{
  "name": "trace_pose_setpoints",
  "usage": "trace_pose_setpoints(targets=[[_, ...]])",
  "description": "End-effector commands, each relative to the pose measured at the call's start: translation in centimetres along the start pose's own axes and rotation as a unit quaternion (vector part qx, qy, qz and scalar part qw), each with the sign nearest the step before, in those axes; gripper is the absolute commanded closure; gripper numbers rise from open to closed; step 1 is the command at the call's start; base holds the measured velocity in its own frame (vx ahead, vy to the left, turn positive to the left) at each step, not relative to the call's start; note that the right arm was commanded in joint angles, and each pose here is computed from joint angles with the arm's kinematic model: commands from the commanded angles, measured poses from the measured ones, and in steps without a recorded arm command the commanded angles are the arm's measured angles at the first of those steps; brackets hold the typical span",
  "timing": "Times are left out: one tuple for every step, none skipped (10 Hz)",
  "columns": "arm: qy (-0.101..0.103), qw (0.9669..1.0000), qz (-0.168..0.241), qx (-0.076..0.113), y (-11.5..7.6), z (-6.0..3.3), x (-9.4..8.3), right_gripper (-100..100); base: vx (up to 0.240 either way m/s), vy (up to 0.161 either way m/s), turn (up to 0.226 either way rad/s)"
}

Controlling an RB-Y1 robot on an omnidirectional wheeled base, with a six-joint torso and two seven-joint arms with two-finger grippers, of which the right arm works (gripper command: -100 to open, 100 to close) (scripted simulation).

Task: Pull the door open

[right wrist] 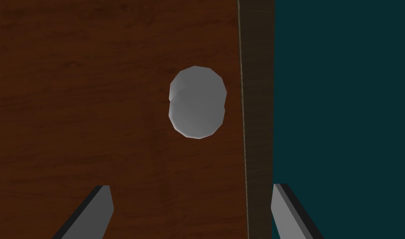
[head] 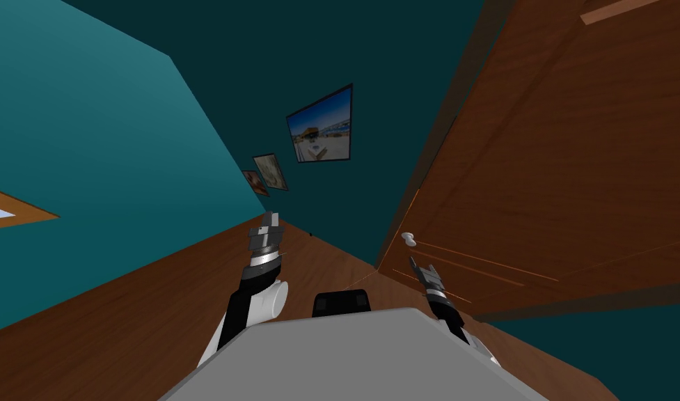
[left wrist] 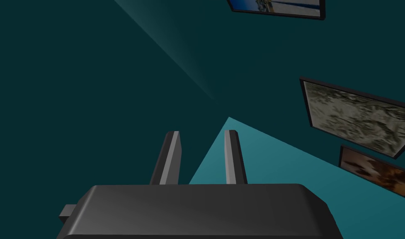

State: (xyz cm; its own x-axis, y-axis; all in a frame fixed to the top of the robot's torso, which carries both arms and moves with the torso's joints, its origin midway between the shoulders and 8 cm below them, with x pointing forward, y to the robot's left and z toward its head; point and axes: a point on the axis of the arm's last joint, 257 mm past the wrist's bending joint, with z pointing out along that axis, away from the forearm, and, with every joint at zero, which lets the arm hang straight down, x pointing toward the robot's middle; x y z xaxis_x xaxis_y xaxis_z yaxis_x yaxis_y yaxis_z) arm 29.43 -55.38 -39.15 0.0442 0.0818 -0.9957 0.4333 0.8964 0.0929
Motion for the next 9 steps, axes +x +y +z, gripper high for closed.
trace_pose_setpoints(targets=[[0.001, 0.9997, -0.023, 0.003, -0.36, -0.15, -0.01, -100, -0.012, 0.023, 0.025], [0.001, 0.9994, -0.033, 0.004, -0.53, -0.22, -0.02, -100, -0.015, 0.021, 0.021], [0.002, 0.9992, -0.039, 0.005, -0.62, -0.25, -0.03, -100, -0.016, 0.014, 0.014], [0.002, 0.9994, -0.034, 0.005, -0.56, -0.21, -0.03, -100, -0.007, 0.005, 0.001], [0.001, 0.9993, -0.036, 0.007, -0.56, -0.08, -0.03, -100, 0.081, -0.047, 0.015], [0.001, 0.9993, -0.036, 0.008, -0.56, -0.02, -0.03, -100, 0.158, -0.104, 0.036], [0.001, 0.9993, -0.036, 0.009, -0.55, 0.09, -0.03, -100, 0.193, -0.110, 0.034], [0.001, 0.9993, -0.036, 0.011, -0.54, 0.22, -0.03, -100, 0.195, -0.129, 0.037], [0.001, 0.9993, -0.036, 0.013, -0.53, 0.34, -0.02, -100, 0.195, -0.111, 0.043]])
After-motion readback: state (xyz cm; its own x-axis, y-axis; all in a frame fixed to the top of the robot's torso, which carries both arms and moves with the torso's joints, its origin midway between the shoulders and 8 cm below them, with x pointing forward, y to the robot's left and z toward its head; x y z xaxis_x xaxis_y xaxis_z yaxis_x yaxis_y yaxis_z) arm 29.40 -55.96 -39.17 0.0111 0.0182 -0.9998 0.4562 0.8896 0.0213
